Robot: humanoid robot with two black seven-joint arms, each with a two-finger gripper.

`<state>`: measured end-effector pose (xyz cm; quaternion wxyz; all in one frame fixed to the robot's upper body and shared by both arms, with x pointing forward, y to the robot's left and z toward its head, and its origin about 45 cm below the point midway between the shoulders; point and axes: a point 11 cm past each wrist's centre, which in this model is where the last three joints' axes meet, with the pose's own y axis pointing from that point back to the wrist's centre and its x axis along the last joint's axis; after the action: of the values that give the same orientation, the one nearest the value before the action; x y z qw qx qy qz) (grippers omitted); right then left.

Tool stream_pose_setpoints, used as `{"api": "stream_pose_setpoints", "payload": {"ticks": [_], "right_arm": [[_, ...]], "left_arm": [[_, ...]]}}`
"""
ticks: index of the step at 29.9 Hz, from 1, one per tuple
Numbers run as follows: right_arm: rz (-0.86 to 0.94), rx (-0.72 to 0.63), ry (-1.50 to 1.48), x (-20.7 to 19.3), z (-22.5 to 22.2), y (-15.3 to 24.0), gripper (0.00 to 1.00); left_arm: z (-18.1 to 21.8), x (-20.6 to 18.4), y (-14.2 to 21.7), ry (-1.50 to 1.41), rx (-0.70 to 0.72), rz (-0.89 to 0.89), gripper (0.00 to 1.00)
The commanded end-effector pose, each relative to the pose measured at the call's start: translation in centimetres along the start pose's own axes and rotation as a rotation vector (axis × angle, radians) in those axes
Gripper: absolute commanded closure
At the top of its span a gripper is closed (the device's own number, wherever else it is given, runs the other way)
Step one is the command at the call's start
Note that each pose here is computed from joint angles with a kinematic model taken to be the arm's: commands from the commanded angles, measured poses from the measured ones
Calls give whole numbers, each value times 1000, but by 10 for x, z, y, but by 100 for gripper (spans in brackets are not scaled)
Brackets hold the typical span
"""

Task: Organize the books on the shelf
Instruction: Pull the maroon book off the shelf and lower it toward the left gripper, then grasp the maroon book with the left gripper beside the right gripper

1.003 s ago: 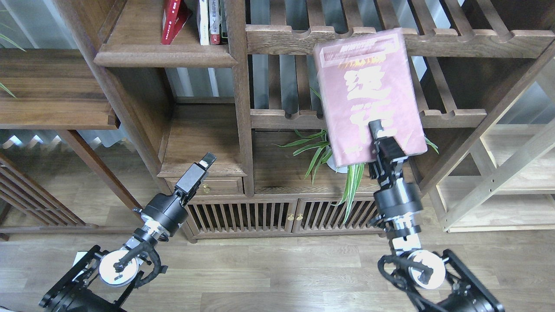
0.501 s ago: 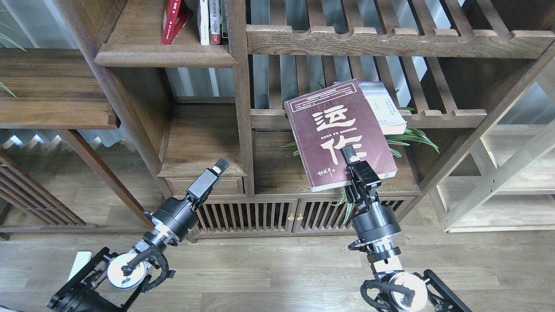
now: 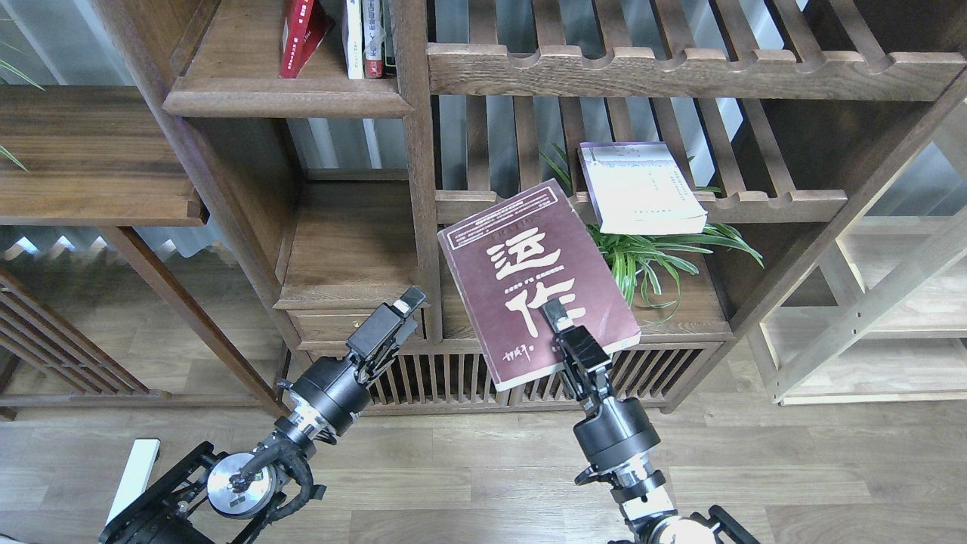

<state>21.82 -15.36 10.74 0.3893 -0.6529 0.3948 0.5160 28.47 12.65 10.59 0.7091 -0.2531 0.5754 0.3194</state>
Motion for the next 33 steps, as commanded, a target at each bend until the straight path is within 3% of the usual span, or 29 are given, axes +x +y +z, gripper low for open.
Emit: {"api": "stream_pose_setpoints", "payload": {"ticks": [1, 13, 14, 18, 22, 24, 33], "right_arm": [[1, -48, 0, 0, 15, 4, 75], [-7, -89, 6, -2, 26, 4, 75], [-7, -91, 5, -2, 27, 4, 75], [-7, -91, 5, -2, 27, 4, 75], [-8, -90, 5, -2, 27, 4, 75], [-8, -93, 5, -2, 27, 4, 75], [-7, -94, 4, -2, 28, 4, 75]], "left_arm": [[-6, -8, -3, 25, 12, -27, 8], [-34, -9, 0, 69, 103, -31, 17], [-34, -9, 1, 77, 105, -33, 20], [-32, -11, 0, 147, 97, -45, 47], [-34, -12, 0, 166, 112, -51, 59], [-34, -12, 0, 168, 110, -51, 73], [-25, -6, 9, 142, 112, -27, 81]]}}
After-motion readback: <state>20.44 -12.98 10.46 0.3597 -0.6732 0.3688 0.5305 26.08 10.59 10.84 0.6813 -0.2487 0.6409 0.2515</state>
